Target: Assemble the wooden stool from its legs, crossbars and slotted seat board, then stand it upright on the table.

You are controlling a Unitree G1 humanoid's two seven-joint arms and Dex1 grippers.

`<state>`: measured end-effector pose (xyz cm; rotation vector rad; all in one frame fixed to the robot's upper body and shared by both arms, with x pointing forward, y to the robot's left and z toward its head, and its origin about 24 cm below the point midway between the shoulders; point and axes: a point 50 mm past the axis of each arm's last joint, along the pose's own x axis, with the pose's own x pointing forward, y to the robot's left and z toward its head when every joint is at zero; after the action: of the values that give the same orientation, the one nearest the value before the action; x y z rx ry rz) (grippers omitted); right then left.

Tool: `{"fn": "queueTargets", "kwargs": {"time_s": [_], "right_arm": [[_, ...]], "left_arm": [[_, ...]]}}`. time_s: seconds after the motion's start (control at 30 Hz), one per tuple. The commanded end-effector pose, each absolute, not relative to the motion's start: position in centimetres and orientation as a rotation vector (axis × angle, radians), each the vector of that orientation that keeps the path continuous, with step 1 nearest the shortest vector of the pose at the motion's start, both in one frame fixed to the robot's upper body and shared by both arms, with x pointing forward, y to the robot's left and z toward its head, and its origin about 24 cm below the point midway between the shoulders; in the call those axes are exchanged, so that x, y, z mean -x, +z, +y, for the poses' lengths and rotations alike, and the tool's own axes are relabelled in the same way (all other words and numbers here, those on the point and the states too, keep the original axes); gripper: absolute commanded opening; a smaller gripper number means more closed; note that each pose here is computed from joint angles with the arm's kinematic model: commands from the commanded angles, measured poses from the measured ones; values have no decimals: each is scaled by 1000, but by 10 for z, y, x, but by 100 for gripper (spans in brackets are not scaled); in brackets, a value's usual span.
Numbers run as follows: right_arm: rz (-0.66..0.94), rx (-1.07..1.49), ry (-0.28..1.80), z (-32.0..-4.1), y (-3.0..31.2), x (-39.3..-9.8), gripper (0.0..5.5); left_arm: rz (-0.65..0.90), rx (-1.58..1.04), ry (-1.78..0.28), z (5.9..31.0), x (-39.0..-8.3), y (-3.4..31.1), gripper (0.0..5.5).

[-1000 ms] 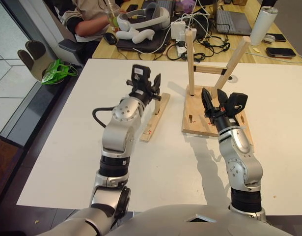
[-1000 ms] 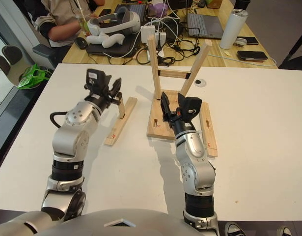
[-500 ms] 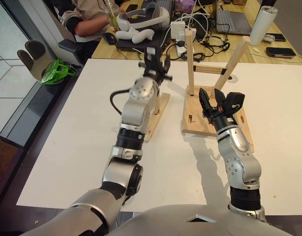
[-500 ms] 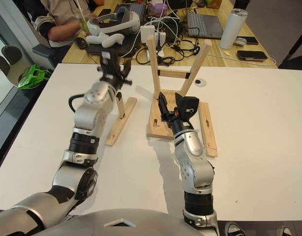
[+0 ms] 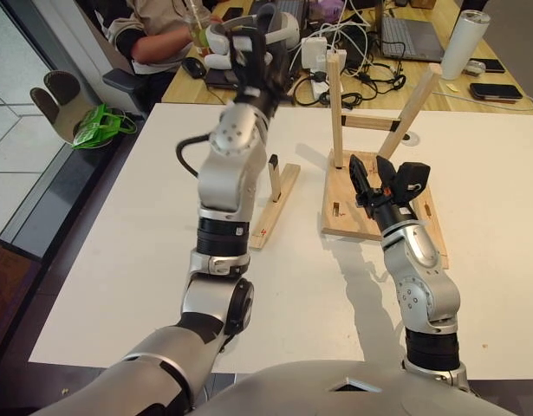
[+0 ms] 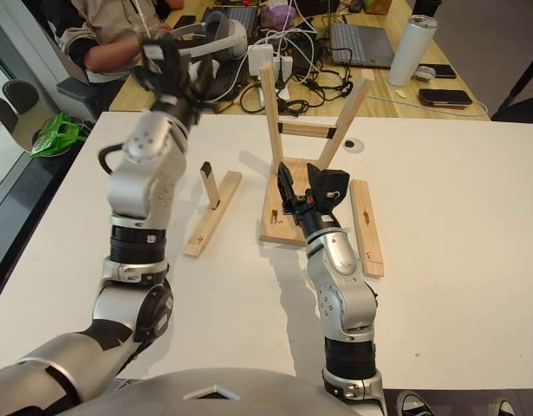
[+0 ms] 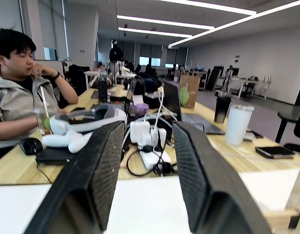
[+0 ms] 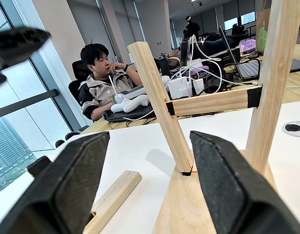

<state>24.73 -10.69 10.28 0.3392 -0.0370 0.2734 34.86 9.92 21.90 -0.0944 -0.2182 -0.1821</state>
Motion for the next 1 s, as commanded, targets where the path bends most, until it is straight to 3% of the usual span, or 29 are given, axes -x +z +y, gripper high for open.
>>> {"fn": "queueTargets", "kwargs": {"time_s": [0.03, 0.23, 0.43, 0.5, 0.67, 0.83, 1.0], "right_arm": [[-43, -331, 273, -107, 106, -248, 306], [-41, -329, 280, -107, 105, -249, 306], [-40, -329, 287, -106, 106, -249, 306], [-39, -329, 289, -106, 106, -249, 306], [-38, -328, 285, -107, 105, -248, 306], [-39, -327, 285, -106, 105, -248, 306], [-41, -329, 274, -107, 105, -248, 306]], "left_arm": [[-279, 103, -188, 103, -337, 249, 181], [-187, 52, -208, 94, -339, 224, 181], [382, -227, -235, 90, -334, 88, 181], [448, -254, -243, 91, -329, 70, 181], [345, -201, -246, 88, -334, 91, 181], [162, -72, -199, 92, -342, 137, 181], [31, 1, -110, 119, -341, 174, 181]]}}
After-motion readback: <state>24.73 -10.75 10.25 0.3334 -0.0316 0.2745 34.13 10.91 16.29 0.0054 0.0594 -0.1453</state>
